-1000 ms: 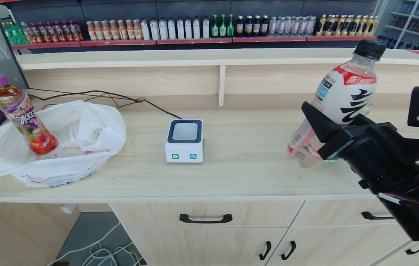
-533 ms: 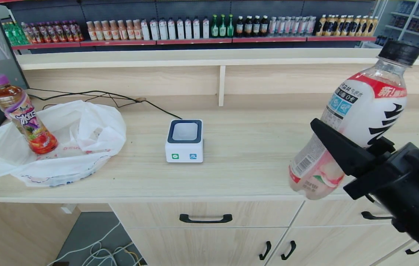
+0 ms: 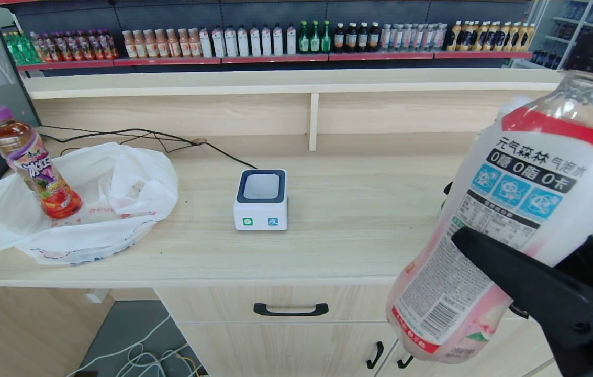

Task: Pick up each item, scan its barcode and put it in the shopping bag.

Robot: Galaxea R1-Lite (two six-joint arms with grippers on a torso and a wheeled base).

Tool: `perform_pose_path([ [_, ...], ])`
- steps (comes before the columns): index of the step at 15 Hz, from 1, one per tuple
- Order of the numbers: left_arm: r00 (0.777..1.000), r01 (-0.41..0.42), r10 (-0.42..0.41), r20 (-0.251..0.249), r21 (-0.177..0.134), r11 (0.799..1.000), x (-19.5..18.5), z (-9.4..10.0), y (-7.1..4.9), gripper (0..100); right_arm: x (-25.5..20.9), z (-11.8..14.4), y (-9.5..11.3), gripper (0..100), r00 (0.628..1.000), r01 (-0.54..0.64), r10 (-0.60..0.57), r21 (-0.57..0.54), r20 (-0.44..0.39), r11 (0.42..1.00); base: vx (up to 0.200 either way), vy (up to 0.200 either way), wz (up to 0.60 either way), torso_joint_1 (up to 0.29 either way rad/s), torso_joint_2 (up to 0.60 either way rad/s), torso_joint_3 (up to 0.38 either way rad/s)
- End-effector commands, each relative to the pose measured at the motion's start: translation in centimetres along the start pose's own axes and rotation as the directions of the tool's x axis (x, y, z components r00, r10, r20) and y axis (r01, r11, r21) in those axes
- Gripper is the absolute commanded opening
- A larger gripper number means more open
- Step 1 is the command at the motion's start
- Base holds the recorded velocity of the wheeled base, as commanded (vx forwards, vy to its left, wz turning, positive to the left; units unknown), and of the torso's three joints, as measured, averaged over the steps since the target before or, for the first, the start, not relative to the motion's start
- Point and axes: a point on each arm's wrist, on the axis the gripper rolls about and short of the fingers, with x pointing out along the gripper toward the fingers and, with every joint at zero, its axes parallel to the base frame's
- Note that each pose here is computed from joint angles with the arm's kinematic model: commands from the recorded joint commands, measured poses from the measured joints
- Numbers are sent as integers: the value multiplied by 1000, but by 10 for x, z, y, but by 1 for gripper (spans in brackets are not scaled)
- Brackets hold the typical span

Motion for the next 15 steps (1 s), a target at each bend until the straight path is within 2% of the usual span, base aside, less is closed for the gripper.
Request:
perform_pose_path([
  [1, 1000, 0, 0, 0, 0, 1000, 0, 0, 0, 100, 3, -1, -4, 0, 1000, -11, 11, 24, -6, 1000, 0, 0, 0, 0, 0, 0],
  [4, 1000, 0, 0, 0, 0, 1000, 0, 0, 0, 100, 17, 9, -10, 0, 999, -39, 33, 150, 39, 988, 0, 0, 0, 0, 0, 0],
  [8, 1000, 0, 0, 0, 0, 1000, 0, 0, 0, 100, 20, 20, -10, 0, 995, -68, 41, 339, 86, 938, 0, 0, 0, 0, 0, 0],
  [12, 1000, 0, 0, 0, 0, 1000, 0, 0, 0, 100, 30, 34, -8, 0, 987, -117, 66, 366, 149, 923, 0, 0, 0, 0, 0, 0],
  [15, 1000, 0, 0, 0, 0, 1000, 0, 0, 0, 100, 31, 31, -6, 0, 987, -123, 74, 374, 142, 919, 0, 0, 0, 0, 0, 0],
])
